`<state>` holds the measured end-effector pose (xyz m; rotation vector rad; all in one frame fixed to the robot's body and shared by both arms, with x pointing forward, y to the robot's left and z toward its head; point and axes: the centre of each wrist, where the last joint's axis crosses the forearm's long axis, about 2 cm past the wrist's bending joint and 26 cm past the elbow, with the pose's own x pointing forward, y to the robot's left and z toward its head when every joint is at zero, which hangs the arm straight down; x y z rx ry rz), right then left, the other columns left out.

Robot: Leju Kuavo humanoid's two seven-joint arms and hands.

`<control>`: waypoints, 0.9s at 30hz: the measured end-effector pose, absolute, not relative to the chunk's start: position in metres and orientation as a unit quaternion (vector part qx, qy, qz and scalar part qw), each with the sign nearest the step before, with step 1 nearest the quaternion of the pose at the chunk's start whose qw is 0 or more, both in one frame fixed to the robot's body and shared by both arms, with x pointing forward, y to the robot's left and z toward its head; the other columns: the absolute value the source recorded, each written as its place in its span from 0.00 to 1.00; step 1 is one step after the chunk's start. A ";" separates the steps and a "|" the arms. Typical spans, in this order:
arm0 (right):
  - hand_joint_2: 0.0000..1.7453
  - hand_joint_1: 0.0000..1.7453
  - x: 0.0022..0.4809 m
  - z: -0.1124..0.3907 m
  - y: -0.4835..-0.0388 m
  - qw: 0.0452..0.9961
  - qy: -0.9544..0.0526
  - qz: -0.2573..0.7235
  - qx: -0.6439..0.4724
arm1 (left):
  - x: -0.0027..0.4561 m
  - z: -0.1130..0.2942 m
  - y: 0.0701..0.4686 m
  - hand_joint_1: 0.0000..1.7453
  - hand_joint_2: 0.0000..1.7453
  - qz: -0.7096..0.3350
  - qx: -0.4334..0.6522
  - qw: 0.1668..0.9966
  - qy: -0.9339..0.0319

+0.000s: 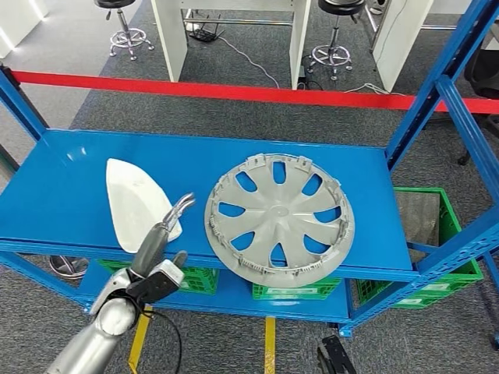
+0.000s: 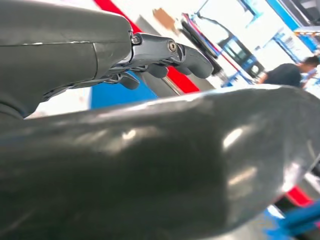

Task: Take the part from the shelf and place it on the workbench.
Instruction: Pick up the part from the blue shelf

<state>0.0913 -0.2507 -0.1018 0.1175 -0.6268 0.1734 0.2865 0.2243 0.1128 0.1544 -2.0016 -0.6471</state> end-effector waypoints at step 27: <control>0.00 0.00 0.085 -0.103 -0.253 0.948 -0.305 0.072 0.052 | 0.274 0.106 0.257 0.00 0.00 -0.373 0.369 0.356 -0.773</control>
